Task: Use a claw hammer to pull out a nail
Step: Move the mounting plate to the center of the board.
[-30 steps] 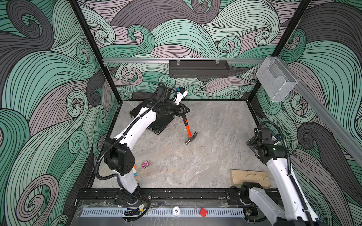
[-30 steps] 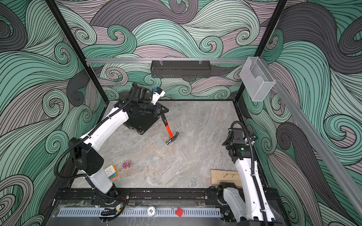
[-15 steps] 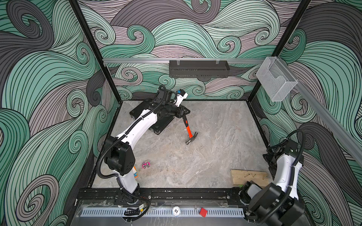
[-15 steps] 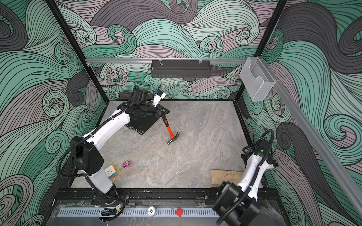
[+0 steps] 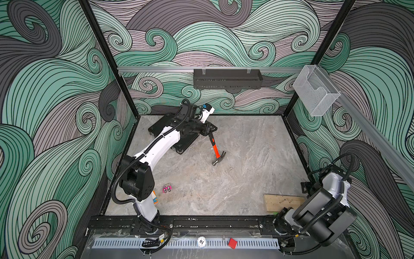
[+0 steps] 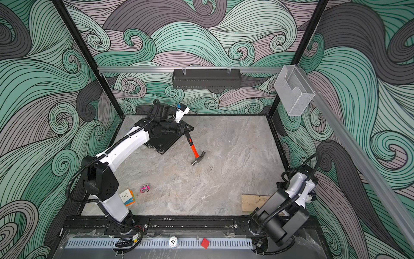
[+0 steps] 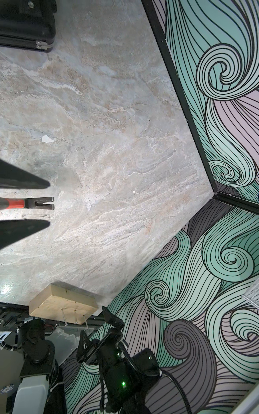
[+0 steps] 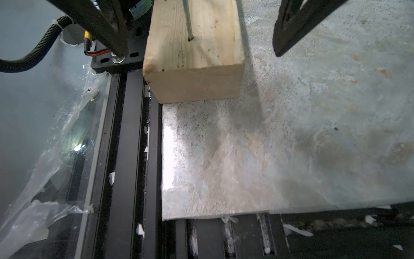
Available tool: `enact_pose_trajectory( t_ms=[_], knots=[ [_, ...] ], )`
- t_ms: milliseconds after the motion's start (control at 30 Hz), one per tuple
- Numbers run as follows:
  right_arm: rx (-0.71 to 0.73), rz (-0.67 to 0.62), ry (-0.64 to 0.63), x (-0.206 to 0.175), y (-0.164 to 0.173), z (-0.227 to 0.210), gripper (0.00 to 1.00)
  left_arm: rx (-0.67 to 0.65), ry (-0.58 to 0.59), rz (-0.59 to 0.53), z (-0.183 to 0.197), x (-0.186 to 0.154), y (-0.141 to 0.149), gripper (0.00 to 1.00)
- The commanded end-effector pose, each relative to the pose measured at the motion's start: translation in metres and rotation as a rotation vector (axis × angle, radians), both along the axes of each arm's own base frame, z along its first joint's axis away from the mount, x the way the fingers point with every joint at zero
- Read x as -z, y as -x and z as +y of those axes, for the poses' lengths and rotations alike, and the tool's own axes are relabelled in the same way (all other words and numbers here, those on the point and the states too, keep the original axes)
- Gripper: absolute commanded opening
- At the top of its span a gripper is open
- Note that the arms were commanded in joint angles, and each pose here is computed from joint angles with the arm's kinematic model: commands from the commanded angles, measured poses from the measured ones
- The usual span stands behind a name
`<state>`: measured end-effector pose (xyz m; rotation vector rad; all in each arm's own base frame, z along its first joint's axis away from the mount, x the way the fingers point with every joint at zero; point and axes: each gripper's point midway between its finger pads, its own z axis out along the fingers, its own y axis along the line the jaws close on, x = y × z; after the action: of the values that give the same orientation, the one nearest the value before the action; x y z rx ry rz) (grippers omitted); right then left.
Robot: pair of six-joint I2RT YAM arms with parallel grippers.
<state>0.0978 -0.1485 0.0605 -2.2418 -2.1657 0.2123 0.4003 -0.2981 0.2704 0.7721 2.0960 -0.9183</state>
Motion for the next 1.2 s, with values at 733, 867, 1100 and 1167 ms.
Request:
enact_pose_trajectory(
  t_ms=[733, 867, 1100, 1167],
  knots=[
    [0.102, -0.335, -0.131, 0.034, -0.048, 0.034, 1.00, 0.025, 0.079, -0.077, -0.005, -0.038, 0.006, 0.00],
    [0.052, -0.367, -0.136, 0.030, -0.080, 0.051, 1.00, 0.024, 0.078, -0.077, -0.005, -0.038, 0.006, 0.00],
    [-0.087, -0.433, -0.112, 0.020, -0.149, 0.088, 1.00, 0.007, 0.067, -0.079, -0.003, -0.038, 0.005, 0.00],
    [-0.176, -0.454, -0.132, 0.016, -0.175, 0.106, 1.00, 0.004, 0.065, -0.081, -0.002, -0.038, 0.004, 0.00]
  ],
)
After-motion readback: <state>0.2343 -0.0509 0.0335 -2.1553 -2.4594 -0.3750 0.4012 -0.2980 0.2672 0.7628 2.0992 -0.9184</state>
